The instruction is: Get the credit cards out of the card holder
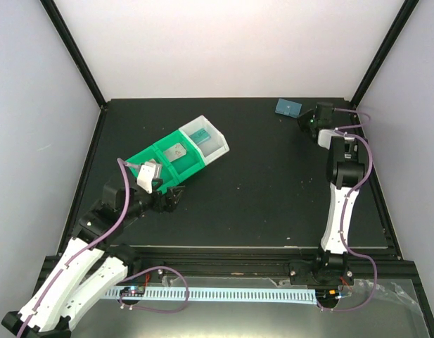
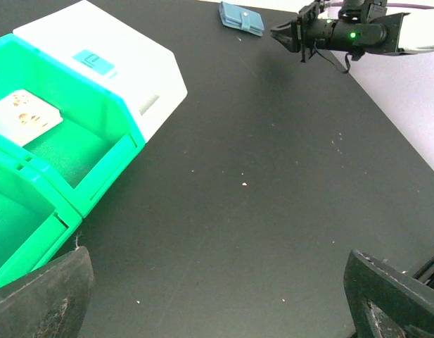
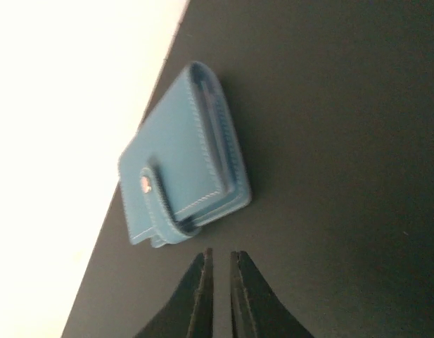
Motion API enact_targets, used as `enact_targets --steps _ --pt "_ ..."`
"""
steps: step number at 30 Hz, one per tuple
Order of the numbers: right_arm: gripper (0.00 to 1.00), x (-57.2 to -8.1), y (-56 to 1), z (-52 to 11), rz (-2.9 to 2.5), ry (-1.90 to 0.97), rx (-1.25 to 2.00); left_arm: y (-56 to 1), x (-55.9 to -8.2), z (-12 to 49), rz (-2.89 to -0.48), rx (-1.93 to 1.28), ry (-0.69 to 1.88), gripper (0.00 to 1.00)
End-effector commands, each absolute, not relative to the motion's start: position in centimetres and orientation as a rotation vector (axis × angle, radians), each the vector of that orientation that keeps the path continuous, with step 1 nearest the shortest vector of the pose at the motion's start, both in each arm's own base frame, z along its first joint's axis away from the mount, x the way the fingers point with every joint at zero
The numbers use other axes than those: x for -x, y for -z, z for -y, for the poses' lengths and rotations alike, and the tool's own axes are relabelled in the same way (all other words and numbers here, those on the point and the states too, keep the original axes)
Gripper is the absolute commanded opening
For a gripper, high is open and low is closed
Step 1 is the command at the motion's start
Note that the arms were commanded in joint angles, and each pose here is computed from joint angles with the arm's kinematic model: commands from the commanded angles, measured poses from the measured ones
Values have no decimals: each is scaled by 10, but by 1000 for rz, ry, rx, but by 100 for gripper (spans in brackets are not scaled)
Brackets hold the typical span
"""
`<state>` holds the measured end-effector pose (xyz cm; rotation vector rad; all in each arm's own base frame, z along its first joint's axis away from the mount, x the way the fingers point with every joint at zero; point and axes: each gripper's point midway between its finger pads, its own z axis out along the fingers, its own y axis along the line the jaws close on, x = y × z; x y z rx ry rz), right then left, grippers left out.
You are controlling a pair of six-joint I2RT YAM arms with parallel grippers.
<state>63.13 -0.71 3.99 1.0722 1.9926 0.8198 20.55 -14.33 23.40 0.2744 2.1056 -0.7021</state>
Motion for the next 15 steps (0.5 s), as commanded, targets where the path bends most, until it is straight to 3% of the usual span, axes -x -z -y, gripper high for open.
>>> enact_targets --steps 1,6,15 --pt "17 -637 -71 11 -1938 -870 -987 -238 -207 140 -2078 -265 687 99" --pt "29 -643 -57 17 -1917 -867 -1062 -237 -208 140 -2085 -267 683 99" --pt "31 -670 -42 19 -1878 -909 -1106 -233 -210 140 -2104 -261 673 99"
